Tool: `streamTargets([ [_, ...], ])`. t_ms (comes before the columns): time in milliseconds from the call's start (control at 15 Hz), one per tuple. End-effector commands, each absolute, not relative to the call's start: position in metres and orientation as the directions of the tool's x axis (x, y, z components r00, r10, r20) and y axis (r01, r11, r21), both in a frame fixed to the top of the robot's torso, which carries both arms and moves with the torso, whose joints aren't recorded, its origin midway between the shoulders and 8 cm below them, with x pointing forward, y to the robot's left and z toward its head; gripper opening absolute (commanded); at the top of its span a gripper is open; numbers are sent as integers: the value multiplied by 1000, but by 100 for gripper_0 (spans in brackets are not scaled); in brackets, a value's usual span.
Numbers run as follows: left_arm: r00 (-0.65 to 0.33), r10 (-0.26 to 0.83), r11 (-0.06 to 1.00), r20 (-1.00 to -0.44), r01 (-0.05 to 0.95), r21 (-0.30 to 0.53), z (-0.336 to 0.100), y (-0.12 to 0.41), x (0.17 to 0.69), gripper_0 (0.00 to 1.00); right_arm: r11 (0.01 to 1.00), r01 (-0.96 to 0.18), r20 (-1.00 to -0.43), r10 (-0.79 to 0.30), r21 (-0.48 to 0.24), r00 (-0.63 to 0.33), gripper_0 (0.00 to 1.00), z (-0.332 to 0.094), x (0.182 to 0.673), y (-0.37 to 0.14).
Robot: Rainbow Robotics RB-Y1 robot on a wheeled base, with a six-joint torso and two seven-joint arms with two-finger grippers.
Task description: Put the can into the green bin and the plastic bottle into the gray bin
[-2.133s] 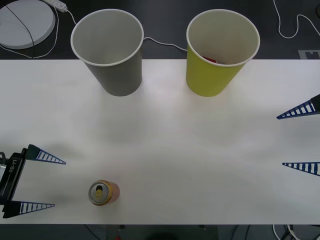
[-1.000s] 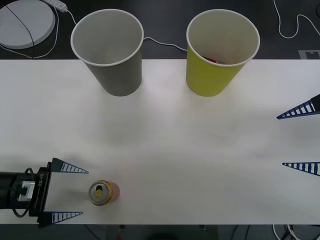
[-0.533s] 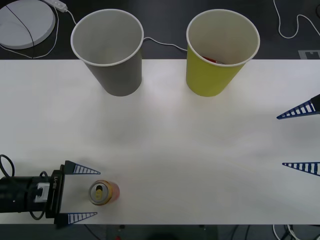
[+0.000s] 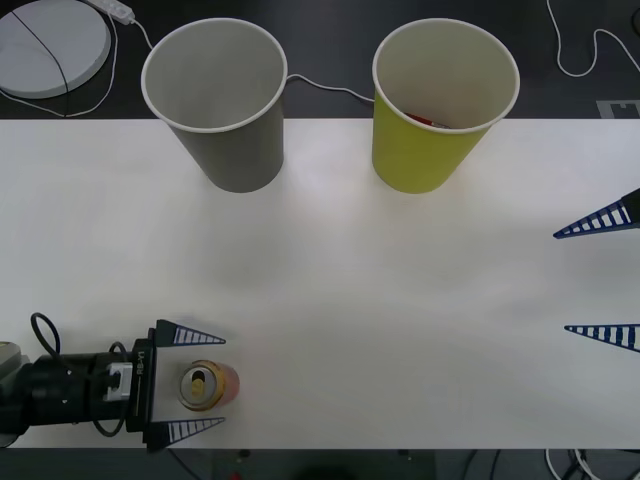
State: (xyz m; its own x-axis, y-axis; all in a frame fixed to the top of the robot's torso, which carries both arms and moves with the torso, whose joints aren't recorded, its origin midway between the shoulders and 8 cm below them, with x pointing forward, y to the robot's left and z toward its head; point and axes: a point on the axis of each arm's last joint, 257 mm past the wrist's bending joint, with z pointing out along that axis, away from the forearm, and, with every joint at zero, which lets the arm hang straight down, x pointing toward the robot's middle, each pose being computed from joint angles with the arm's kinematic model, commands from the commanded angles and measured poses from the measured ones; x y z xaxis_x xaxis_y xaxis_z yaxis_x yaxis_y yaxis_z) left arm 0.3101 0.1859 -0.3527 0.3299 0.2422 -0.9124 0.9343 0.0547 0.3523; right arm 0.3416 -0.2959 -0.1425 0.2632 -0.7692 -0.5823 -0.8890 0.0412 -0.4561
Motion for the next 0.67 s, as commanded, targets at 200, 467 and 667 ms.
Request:
streamTargets([
  [200,323,227,64,-919,936,345,-358,172,313,100,41,-889,-582,-769,-456,263,100,-143,342,-296],
  [467,328,224,62,-918,935,349,-357,169,314,88,41,-889,-582,-769,-456,263,100,-143,342,-296],
  [667,318,219,65,-923,939,339,-356,168,314,0,41,-889,-582,-769,-456,263,100,-143,342,-296],
])
